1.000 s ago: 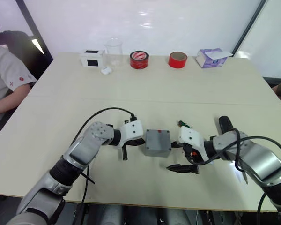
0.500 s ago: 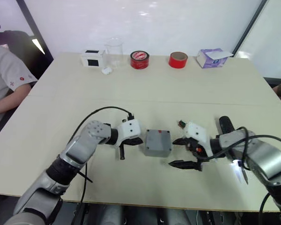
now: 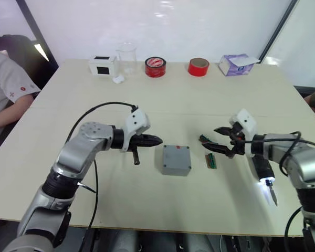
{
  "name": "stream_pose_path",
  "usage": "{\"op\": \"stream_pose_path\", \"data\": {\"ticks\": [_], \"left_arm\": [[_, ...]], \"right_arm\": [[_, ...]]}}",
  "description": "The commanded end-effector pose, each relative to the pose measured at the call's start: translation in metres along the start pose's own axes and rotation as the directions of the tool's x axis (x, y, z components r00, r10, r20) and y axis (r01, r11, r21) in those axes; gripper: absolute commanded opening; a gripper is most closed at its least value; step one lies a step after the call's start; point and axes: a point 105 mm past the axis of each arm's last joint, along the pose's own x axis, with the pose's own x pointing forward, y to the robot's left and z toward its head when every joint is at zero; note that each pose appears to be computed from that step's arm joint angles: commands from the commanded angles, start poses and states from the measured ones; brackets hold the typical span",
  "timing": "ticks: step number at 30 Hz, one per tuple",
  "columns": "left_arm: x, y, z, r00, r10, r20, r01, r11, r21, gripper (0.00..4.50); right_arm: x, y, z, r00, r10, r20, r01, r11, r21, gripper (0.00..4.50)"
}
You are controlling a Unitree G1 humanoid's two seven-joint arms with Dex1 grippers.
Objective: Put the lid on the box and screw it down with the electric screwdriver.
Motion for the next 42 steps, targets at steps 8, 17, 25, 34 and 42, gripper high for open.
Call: {"op": "stream_pose_path", "data": {"ticks": [8,17,25,34,42], "left_arm": [[-0.002,-0.008,0.008,1.000,0.006,0.025,-0.006,0.999,0.033,0.00],[-0.001,-0.007,0.005,1.000,0.011,0.013,-0.012,0.999,0.041,0.00],[0.001,-0.006,0.005,1.000,0.022,0.010,-0.022,0.999,0.049,0.00],[0.001,-0.005,0.006,0.999,0.031,0.012,-0.031,0.998,0.045,0.00],[0.000,-0.004,0.005,0.999,0.036,0.015,-0.036,0.999,0.039,0.00]], "right_arm": [[0.007,-0.012,-0.001,0.999,-0.036,0.030,0.037,0.998,-0.053,1.75],[0.011,-0.016,-0.004,0.998,-0.049,0.033,0.050,0.998,-0.041,1.75],[0.014,-0.018,-0.005,0.997,-0.061,0.037,0.063,0.997,-0.043,0.30],[0.015,-0.021,-0.003,0.997,-0.068,0.037,0.069,0.996,-0.051,0.02],[0.005,-0.018,0.011,0.994,-0.074,0.085,0.076,0.997,-0.016,0.02]]}}
